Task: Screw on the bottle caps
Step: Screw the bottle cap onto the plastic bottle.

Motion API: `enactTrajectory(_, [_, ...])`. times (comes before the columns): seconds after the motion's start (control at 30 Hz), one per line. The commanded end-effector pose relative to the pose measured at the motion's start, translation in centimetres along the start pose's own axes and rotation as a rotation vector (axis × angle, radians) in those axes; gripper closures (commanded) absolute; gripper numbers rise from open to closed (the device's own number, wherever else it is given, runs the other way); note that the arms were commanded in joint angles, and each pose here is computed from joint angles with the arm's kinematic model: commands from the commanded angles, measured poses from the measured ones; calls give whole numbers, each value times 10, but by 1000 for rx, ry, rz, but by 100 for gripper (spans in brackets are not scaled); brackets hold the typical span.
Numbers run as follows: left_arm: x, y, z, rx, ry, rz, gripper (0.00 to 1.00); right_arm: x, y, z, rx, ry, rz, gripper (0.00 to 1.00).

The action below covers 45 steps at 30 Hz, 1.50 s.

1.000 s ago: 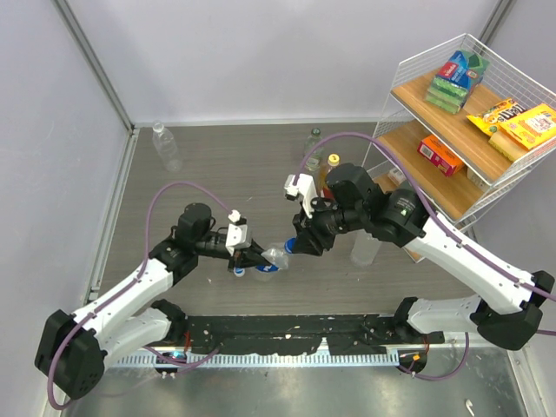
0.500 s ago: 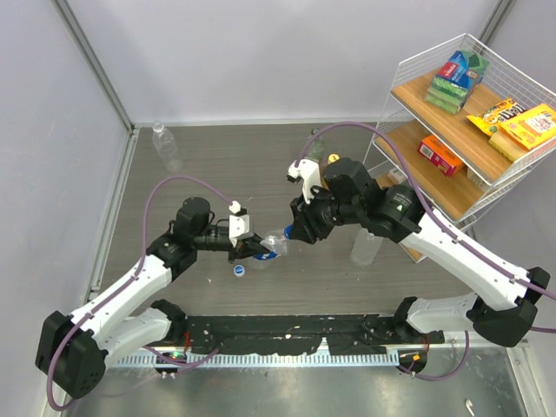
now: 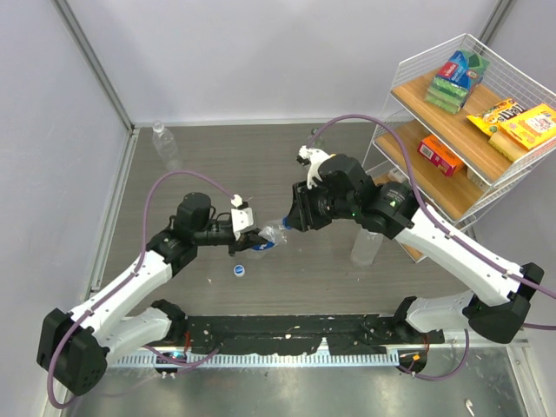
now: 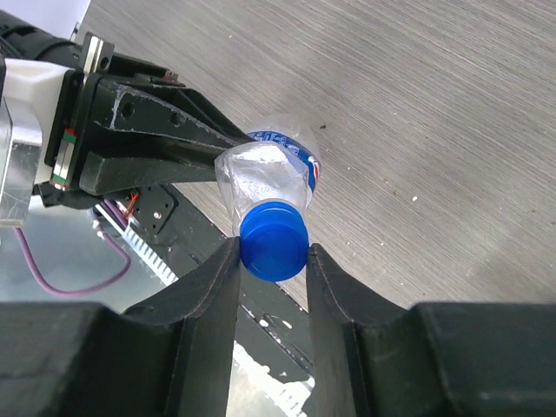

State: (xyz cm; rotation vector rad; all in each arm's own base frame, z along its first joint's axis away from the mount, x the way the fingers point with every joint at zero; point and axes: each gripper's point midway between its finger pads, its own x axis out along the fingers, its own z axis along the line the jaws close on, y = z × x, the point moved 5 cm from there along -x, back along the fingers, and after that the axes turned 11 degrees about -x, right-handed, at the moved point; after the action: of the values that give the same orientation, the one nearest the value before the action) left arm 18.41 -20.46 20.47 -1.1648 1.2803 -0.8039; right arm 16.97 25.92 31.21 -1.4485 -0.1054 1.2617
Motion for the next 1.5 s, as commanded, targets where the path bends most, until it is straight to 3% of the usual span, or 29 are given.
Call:
enactTrajectory(0.0, [-1,-74,4,186,1,-217,100,13,-10,14,101,-40,-21,69])
enactTrajectory(0.17, [5,-53,6,95,-12,-207,100,5,-18,9,79,4,-64,53])
enactTrajectory(0.23, [8,-42,7,68,-19,-196,100,-1,-23,7,74,22,-95,37])
enactTrajectory(0.27, [9,-37,8,44,-26,-197,100,-4,-24,6,62,27,-107,34])
enactTrajectory(0.3, [11,-34,8,27,-25,-196,100,-8,-28,6,42,22,-135,21])
enactTrajectory(0.33, [12,-30,8,11,-20,-191,100,-11,-28,6,39,26,-149,18])
enactTrajectory(0.57, [22,-19,14,-62,-13,-182,100,-41,-36,10,-58,-24,-275,16])
enactTrajectory(0.93, [15,-17,-4,7,165,-169,100,-73,-27,-14,-333,112,-277,15])
enactTrajectory(1.2, [2,-10,-20,83,384,-118,100,-69,-4,13,-733,-227,-205,20])
enactTrajectory(1.47, [0,-9,-18,73,411,-79,100,-56,4,23,-915,-392,-178,24])
